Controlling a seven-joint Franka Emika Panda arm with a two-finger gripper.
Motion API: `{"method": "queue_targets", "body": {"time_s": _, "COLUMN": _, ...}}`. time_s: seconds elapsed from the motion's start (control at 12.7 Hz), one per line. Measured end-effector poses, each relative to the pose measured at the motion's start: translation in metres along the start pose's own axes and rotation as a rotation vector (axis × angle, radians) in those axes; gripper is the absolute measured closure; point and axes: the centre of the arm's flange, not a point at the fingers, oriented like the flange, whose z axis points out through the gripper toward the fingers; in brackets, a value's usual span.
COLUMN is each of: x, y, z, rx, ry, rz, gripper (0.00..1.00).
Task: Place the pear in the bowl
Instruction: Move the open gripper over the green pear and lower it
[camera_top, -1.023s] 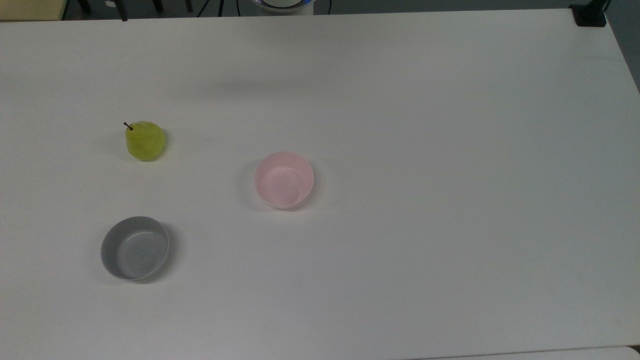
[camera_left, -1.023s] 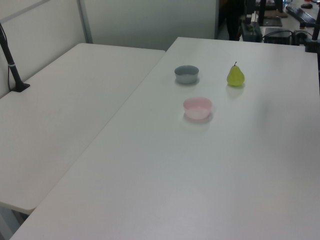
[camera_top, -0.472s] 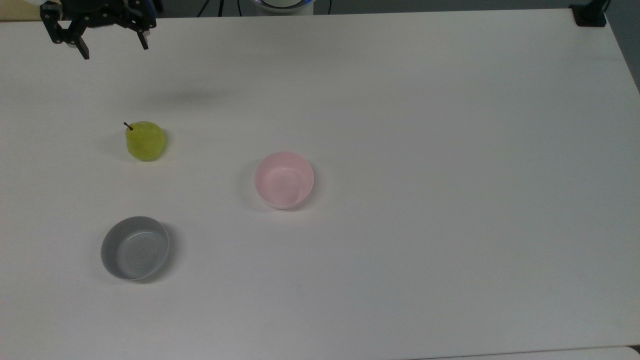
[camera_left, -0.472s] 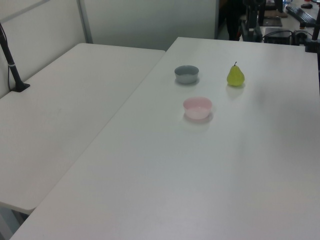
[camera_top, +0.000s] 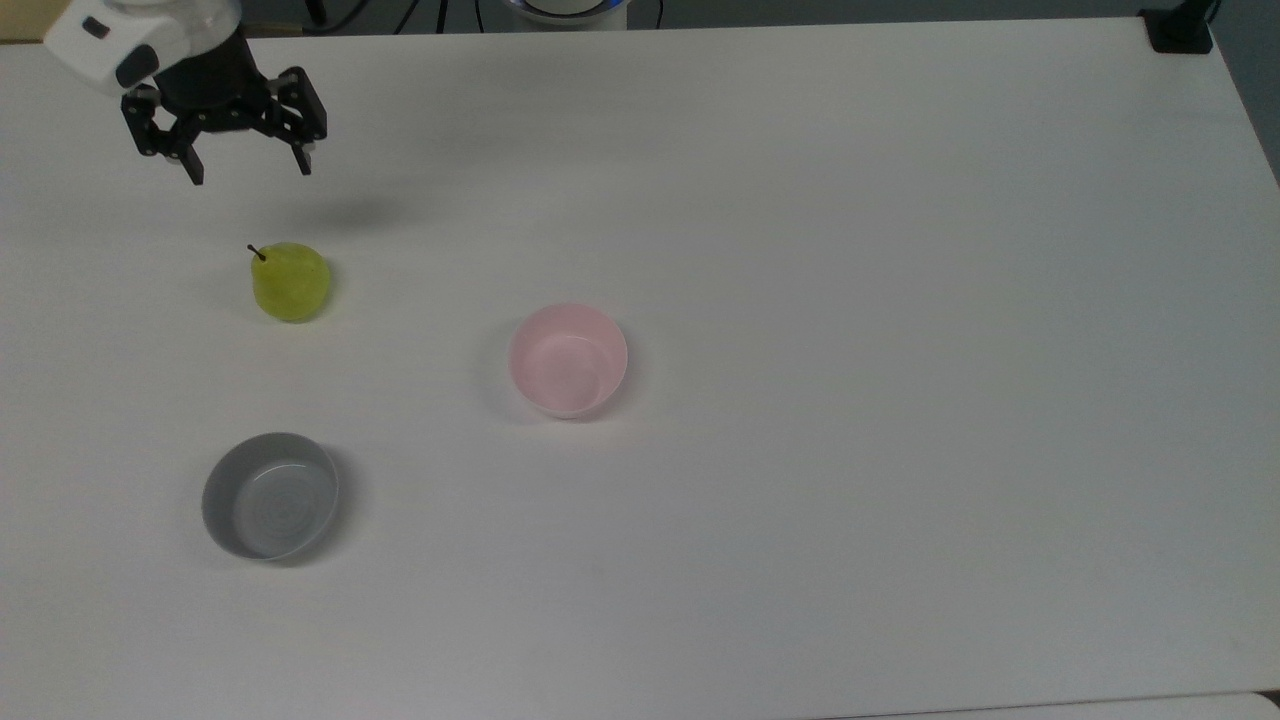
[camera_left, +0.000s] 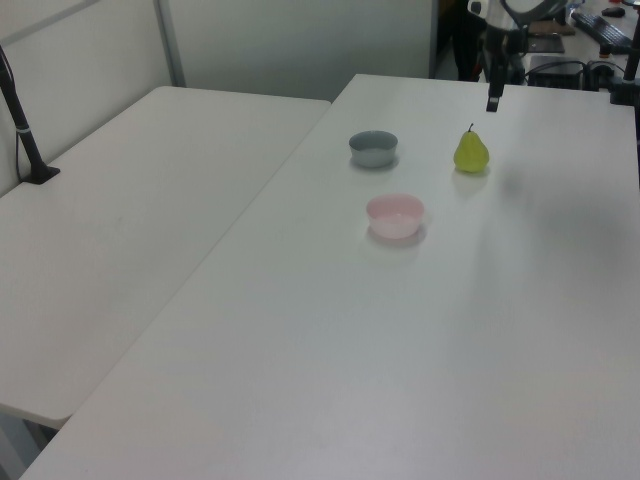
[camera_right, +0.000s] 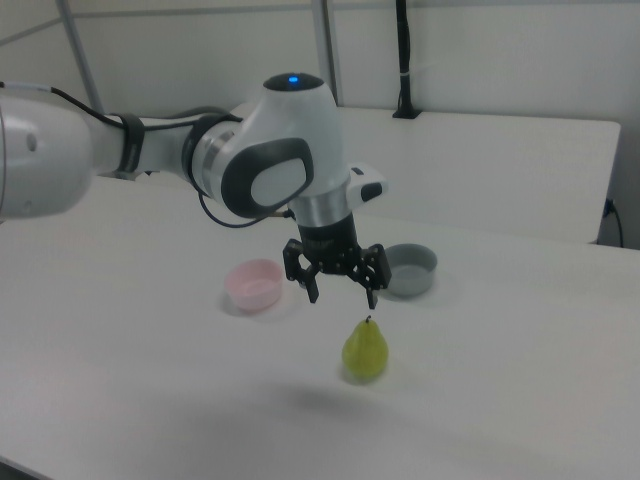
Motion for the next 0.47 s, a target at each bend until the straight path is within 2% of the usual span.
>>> {"method": "queue_targets", "body": {"time_s": 0.47, "x": 0.02, "y": 0.004, "z": 0.072, "rx": -0.045, "ry": 0.006, "rz": 0.037, "gripper": 0.0}}
